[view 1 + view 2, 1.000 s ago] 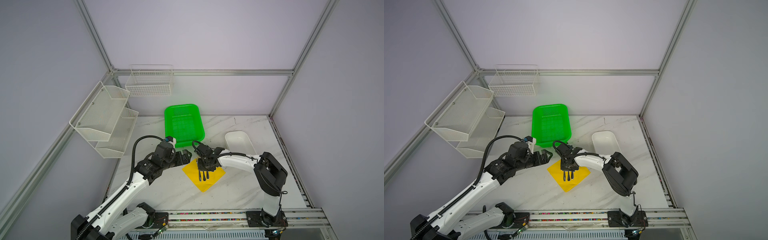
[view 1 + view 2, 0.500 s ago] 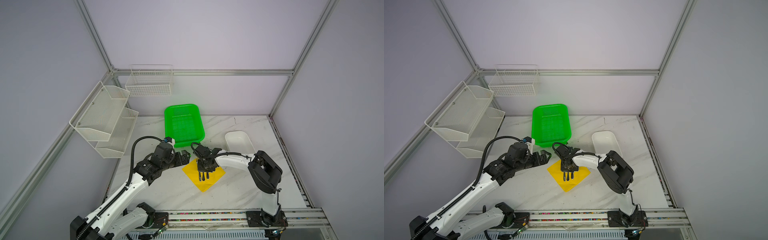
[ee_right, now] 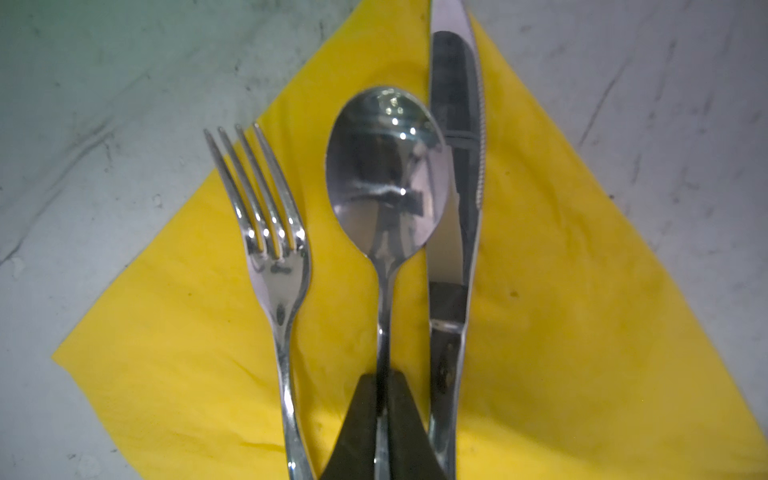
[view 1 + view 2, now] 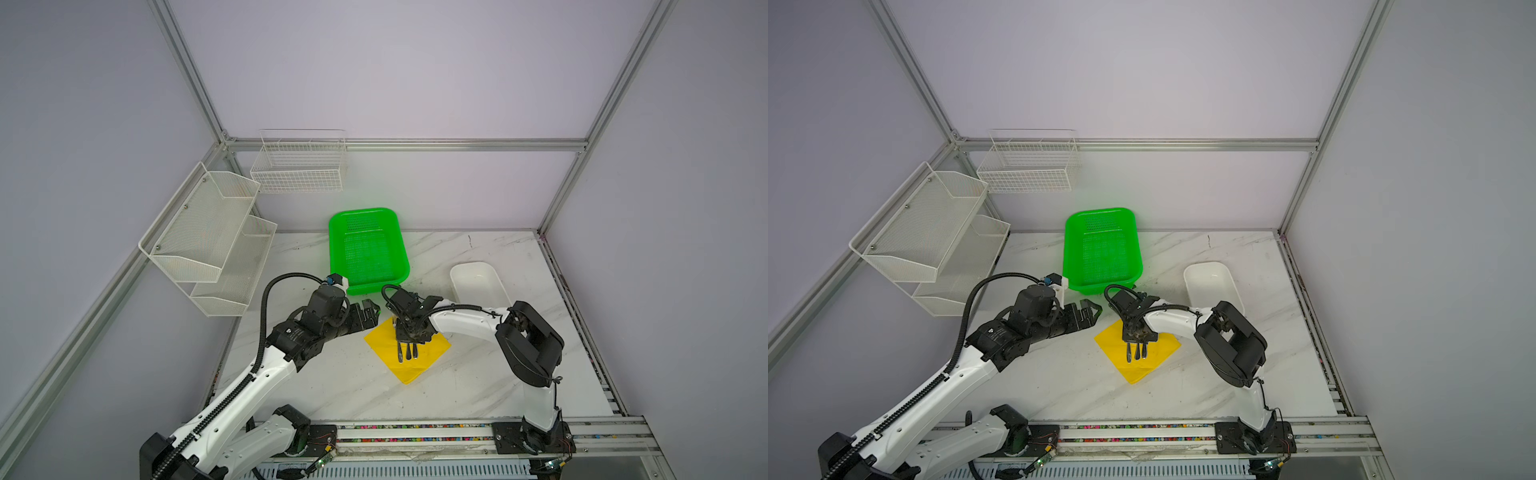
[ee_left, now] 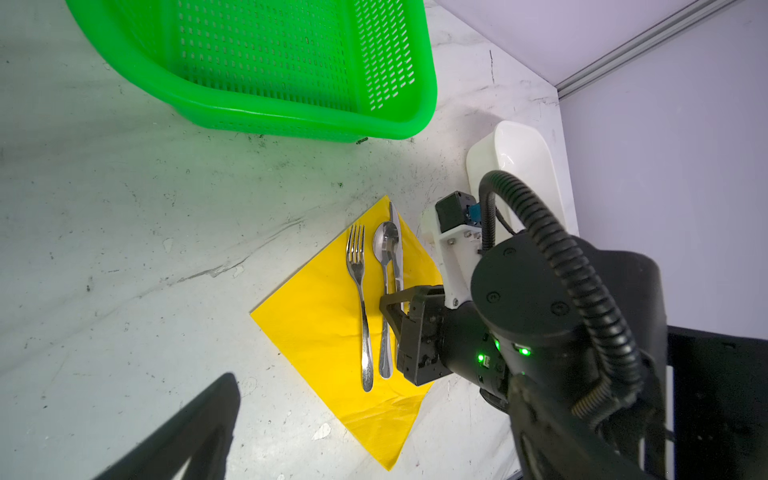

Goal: Place the utensils on the paper napkin and roll it up

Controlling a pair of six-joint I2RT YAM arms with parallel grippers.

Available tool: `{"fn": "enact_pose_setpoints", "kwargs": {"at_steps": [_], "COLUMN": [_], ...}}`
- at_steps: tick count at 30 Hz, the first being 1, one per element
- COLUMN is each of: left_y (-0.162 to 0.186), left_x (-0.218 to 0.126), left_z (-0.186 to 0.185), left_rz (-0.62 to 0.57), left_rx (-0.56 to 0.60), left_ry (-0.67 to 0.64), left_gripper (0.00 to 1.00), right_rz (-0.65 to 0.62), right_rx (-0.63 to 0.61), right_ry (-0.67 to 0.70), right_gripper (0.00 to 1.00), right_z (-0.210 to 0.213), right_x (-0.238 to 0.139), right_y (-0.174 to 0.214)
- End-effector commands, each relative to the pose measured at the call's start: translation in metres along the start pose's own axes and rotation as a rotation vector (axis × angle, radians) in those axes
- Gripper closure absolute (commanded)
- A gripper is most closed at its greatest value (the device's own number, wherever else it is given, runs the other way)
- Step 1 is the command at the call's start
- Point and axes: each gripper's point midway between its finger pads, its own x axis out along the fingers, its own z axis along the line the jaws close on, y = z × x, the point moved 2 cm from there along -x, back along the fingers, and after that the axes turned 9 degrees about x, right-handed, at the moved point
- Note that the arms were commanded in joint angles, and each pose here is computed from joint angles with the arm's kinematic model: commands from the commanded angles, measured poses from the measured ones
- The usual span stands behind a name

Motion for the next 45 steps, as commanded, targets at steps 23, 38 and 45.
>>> {"fn": "enact_pose_setpoints", "kwargs": {"at_steps": [23,38,45], "left_y": [-0.005,-0.002,0.001], "left_x": [-0.029,-0.036,-0.033], "left_z": [0.03,0.037,0.037], "left_rz": [-0.155,-0.17,-0.156], "left_rx": [-0.074,-0.075,-0.073], "left_ry": [-0.112,-0.14,-0.138], "left_gripper": [0.0,0.0,0.0], "right_rz": [0.017,0.002,-0.003], "right_rx": [-0.063,-0.004,0.007], "right_ry": [-0.066,-0.021,0.007], "right_gripper": [0.79,0.85,0.87], "right_z": [0.031,0.021,0.017], "right_x": [-0.009,0.006,0.01], "right_y": [0.005,0.006,0.006]}}
